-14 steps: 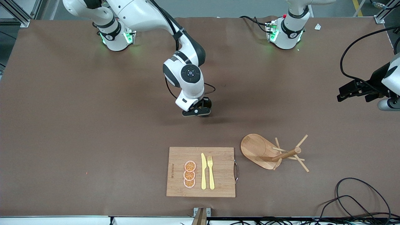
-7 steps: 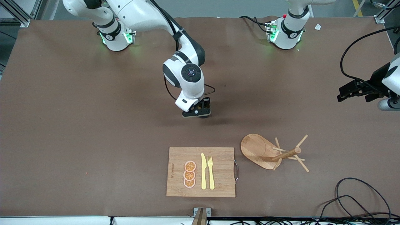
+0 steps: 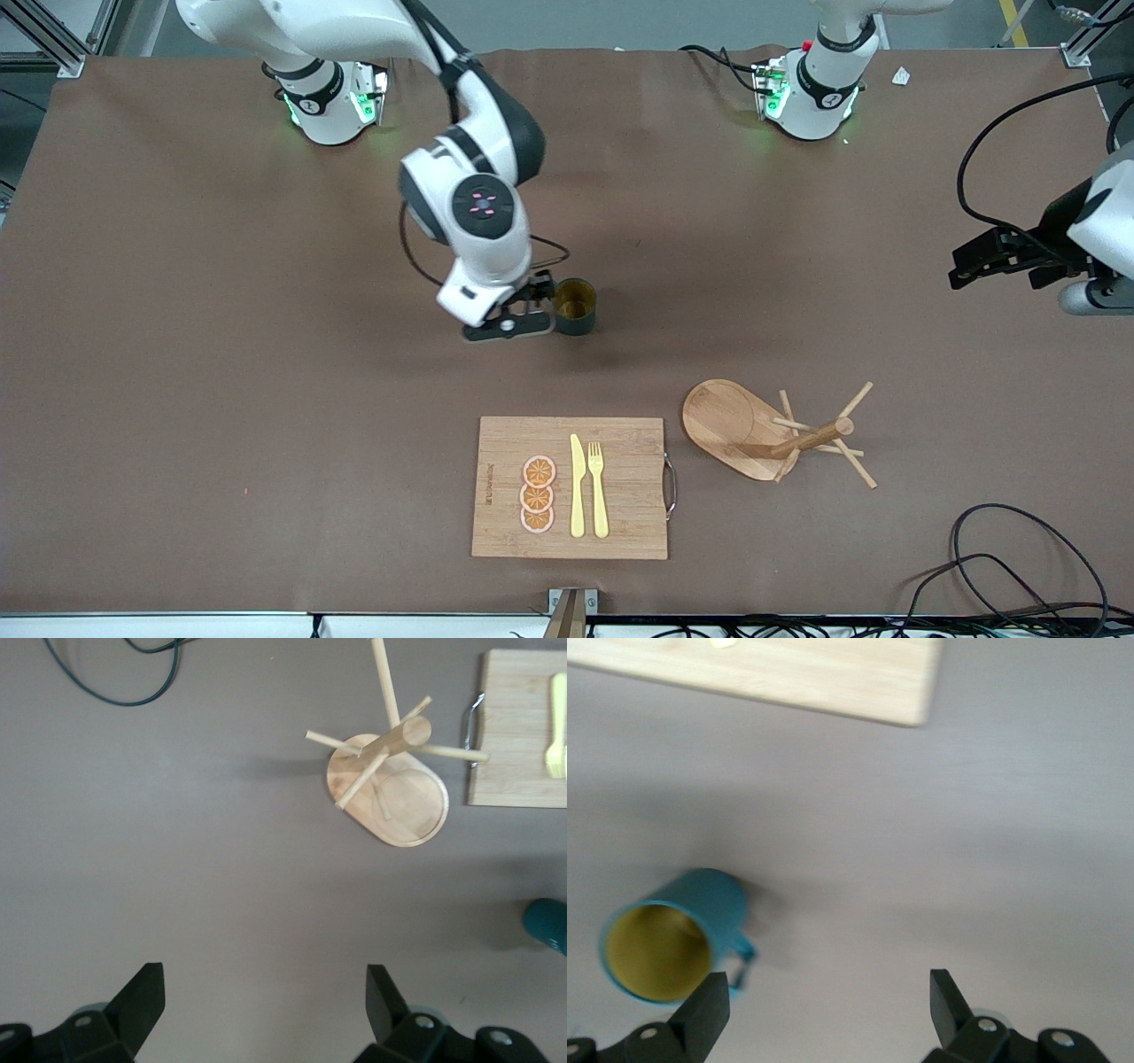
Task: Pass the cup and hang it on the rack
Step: 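Set the mug down and open the right gripper while the left gripper approaches, then lower the left gripper over the mug while the right gripper withdraws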
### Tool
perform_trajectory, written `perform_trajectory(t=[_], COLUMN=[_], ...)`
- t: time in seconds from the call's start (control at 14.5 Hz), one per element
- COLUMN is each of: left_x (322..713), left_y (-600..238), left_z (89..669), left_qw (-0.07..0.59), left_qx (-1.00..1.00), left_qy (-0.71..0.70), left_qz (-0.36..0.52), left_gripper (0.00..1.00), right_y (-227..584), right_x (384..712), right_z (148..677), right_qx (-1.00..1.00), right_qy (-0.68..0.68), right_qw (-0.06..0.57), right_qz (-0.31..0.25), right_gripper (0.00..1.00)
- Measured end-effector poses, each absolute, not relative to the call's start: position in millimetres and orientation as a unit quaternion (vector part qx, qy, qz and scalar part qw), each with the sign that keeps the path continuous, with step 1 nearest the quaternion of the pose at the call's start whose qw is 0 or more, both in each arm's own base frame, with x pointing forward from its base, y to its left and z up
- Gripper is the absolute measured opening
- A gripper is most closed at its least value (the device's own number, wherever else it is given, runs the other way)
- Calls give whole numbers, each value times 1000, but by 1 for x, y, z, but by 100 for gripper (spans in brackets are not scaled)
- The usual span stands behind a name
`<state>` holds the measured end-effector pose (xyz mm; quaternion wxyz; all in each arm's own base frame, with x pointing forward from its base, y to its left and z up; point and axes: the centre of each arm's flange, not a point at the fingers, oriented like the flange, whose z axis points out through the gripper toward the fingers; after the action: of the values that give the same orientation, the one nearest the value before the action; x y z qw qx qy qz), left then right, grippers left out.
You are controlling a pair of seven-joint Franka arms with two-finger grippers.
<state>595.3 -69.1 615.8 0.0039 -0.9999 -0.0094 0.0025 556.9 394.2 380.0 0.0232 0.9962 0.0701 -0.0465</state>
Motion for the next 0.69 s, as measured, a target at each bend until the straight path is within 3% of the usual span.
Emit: perform_trajectory(t=[0.35, 0.69], left_x=[571, 548], left_y=[-157, -229], left_z=[614, 614], left_qw=[18, 61], left_qx=[-991, -975], left_qy=[-132, -213], left_qz=[21, -15], left_gripper=[100, 100], right_y=[251, 114], right_x=[608, 628], right_z=[430, 460], right_qx=[997, 995], right_qy=[4, 18], right_qw=[25, 10], right_qz=[-75, -102], right_gripper=[100, 100])
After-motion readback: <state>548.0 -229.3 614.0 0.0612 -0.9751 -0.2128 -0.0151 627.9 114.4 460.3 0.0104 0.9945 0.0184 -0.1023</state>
